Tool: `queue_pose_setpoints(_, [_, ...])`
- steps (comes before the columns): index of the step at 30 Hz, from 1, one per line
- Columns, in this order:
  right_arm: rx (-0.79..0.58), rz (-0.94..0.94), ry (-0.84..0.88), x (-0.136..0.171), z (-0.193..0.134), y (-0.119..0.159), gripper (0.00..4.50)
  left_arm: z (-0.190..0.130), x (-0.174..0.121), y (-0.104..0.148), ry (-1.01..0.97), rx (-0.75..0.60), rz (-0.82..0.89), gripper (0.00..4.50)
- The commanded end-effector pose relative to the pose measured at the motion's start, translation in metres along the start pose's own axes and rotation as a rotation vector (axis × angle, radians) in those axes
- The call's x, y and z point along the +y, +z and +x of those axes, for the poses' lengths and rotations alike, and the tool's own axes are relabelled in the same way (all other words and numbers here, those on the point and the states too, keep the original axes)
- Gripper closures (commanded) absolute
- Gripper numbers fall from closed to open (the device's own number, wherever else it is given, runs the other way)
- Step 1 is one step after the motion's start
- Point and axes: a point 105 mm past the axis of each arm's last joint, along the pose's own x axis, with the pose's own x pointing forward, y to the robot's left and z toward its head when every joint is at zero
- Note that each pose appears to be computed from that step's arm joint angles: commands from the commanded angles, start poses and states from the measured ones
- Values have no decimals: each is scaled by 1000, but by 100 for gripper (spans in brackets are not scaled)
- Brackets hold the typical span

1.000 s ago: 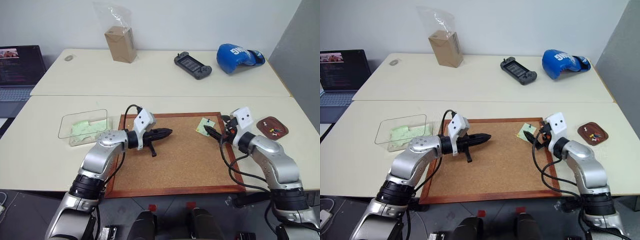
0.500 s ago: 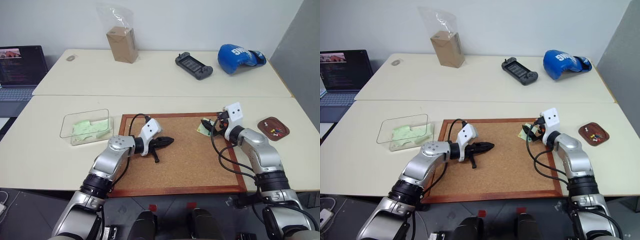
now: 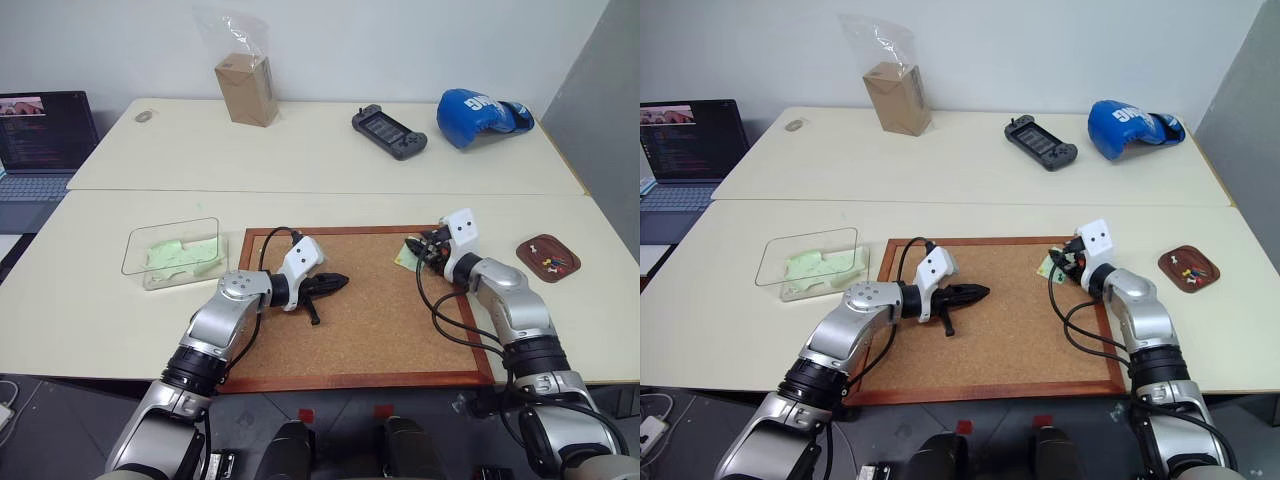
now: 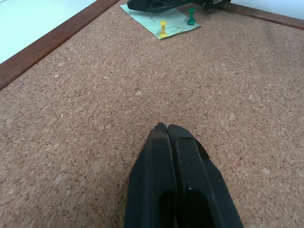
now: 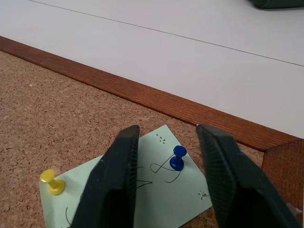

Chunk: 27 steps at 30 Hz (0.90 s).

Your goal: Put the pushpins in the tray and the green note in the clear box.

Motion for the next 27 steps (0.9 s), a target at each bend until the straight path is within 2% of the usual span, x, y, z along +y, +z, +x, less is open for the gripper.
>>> queue_pose_setpoints(1, [-52, -20, -3, -3, 1, 16, 357, 2, -1, 4, -10, 8, 25, 450])
queue_pose_setpoints(5, [-70, 3, -12, -4, 1, 17, 439, 3, -1, 6, -7, 4, 21, 450])
queue_pose_setpoints(6, [-76, 13, -16, -5, 1, 17, 446, 4, -1, 6, -4, 1, 16, 450])
queue_pose_setpoints(15, [-181, 44, 3, 0, -5, 37, 446, 5, 2, -3, 13, 52, -4, 450])
queue_pose_setpoints(27, [-219, 65, -26, 0, -17, 47, 446, 7, 1, -8, 7, 83, -3, 450])
